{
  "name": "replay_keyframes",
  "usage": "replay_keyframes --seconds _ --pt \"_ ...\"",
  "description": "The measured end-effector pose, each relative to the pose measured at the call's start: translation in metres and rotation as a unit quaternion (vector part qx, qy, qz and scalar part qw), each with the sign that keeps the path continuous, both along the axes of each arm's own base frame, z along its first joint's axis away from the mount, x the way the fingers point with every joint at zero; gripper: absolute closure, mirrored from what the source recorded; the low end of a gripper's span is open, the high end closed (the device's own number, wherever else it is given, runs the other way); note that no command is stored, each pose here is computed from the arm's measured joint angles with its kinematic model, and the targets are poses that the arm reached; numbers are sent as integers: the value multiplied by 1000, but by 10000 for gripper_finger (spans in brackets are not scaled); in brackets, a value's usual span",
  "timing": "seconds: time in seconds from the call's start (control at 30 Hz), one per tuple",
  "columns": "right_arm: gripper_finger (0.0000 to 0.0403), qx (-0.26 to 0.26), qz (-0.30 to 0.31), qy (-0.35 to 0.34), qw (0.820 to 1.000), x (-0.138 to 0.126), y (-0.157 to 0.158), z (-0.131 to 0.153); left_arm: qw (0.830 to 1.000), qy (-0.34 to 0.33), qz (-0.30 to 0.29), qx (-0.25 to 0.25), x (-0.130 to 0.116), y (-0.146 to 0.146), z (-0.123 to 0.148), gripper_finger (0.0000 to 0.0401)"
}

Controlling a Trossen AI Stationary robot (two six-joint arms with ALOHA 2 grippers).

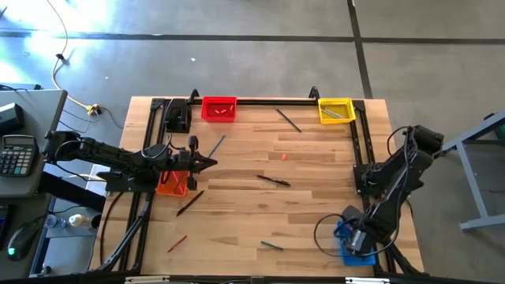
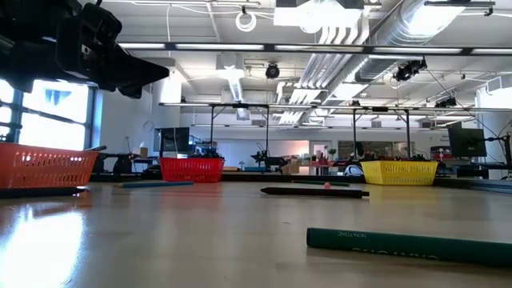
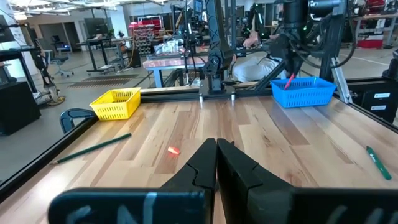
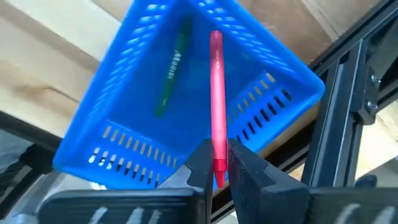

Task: Sort crayons/erasers/pens/pencils in bins
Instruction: Put the red crayon into the blue basket, then put the black pen into the yellow basket

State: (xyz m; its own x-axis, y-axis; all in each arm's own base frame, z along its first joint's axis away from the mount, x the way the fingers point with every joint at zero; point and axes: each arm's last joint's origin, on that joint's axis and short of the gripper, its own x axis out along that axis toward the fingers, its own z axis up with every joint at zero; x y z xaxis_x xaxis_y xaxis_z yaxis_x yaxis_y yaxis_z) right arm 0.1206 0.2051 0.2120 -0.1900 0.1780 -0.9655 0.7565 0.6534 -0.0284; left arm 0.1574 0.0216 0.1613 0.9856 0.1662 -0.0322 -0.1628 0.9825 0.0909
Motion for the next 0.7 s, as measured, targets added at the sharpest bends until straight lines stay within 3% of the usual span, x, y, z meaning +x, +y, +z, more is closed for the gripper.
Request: replay_keyframes --seconds 0.43,0.7 --pt "300 42 14 9 999 7 0 -1 1000 2 0 0 0 0 0 398" --pt "319 76 29 28 996 8 5 10 1000 9 0 -1 0 0 -2 398"
